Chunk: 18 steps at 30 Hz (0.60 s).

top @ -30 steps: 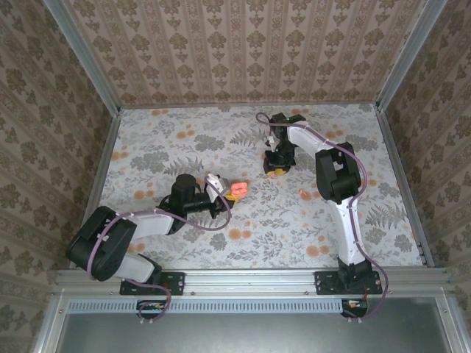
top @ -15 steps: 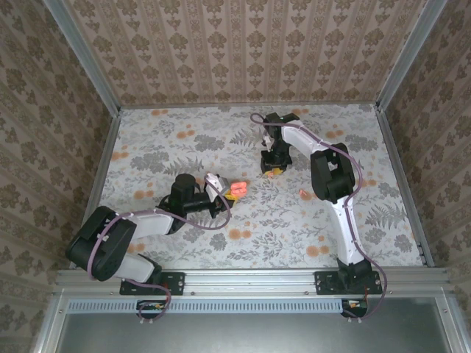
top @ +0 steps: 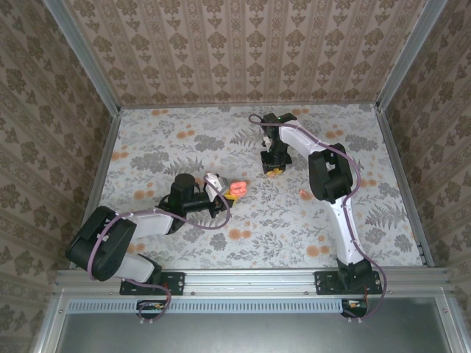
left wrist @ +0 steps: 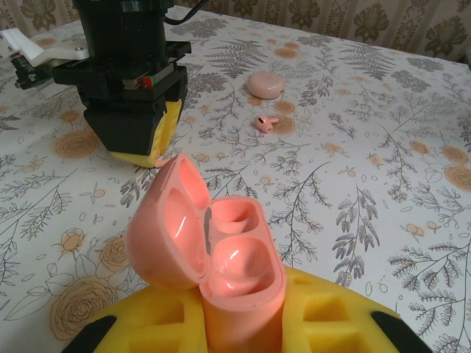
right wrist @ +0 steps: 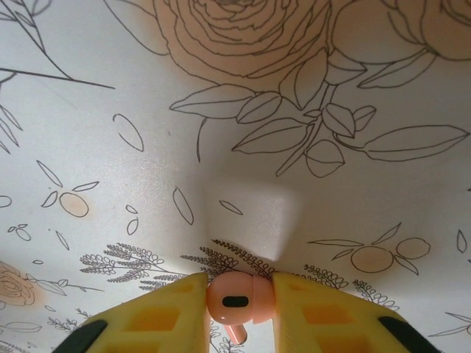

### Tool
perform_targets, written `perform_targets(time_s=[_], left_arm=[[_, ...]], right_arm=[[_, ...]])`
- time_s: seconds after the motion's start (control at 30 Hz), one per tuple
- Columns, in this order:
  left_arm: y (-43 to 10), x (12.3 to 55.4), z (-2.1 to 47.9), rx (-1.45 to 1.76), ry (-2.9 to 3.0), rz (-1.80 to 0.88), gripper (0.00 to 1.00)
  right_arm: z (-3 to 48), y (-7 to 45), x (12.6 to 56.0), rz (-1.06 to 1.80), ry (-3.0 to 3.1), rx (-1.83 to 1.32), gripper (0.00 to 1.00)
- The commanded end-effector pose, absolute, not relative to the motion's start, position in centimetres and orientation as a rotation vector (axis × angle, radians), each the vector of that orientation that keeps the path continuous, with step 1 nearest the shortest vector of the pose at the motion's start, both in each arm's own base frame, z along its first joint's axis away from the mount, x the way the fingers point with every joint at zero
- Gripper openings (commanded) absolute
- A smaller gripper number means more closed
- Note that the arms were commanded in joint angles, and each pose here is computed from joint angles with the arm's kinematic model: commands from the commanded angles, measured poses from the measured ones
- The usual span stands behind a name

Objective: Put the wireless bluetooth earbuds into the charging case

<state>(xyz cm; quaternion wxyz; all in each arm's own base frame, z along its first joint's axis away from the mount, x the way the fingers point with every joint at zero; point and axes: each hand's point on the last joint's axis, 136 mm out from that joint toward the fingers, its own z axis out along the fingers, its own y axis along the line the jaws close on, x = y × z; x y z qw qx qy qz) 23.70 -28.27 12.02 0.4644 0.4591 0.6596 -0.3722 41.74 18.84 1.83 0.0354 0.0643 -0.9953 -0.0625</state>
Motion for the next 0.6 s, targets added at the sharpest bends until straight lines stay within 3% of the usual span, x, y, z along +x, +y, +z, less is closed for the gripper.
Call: perform_targets(time_s=[0.0,0.33,0.57], left_arm=[[-28.7,24.0,12.9,1.123,1.586,-0.941,0.12],[-29.0,25.0,12.2,1.087,1.605,-0.94,0.12],[-30.4,25.7,12.1,1.072,1.556,-0.965,0.12]], right_arm=[[0.2,18.9,40.7,-0.145,-3.013,0.174,0.21],[4.1,19.6,41.6,-0.307,-3.19,0.127,0.2],[8.1,20.1,41.1,-0.662,-3.358,-0.04,0.19]])
